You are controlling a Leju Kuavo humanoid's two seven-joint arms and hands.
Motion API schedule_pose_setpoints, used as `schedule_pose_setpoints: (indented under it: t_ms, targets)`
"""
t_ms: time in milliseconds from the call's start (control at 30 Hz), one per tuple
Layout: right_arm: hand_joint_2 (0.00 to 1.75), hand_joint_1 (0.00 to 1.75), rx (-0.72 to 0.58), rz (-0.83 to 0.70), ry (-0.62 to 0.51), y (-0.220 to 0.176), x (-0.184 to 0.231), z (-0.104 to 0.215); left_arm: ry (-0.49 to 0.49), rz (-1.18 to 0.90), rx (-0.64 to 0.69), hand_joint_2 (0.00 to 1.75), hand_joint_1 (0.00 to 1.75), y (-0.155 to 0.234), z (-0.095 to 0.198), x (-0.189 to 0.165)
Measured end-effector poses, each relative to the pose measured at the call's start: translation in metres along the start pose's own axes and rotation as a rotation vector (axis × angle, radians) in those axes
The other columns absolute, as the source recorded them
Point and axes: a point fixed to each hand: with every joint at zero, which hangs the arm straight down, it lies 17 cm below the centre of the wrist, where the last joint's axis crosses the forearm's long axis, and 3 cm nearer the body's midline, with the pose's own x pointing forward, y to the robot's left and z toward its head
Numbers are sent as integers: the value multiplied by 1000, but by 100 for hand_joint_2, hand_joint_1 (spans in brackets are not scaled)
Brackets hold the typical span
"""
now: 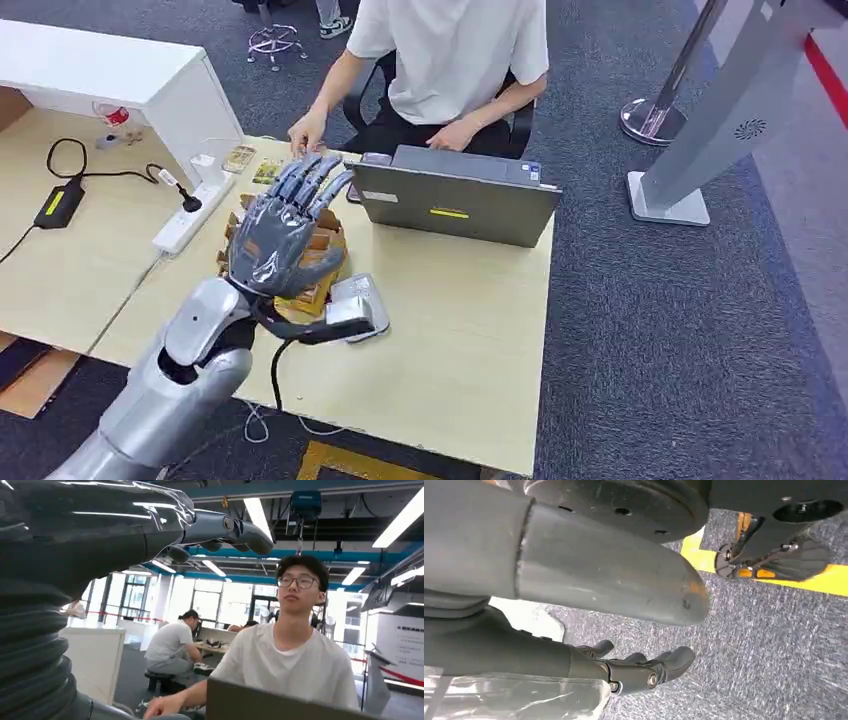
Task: Pass the card to the sensor for recognition and then transmit it.
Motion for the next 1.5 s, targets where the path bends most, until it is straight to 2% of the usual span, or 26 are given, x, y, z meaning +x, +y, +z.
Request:
schedule_pose_setpoints:
  t_ms: [167,433,600,1133,1500]
  targets:
    - [0,0,1,-8,-11,0,1,0,51,-33,-133,175,0,-31,34,-11]
    - [0,0,18,12,-8,3,0,1,192,-131,-301,175,0,-70,59,-63]
    - [0,0,21,24,-10,4,1,1,217,-201,-320,175,0,-82,65,-80]
    - [0,0,27,39,-9,5,0,1,227,-193,-350,175,0,-97,68,-73]
    - [0,0,55,82,-3,10,-2,2,327,-243,-472,175,0,-134,98,-108]
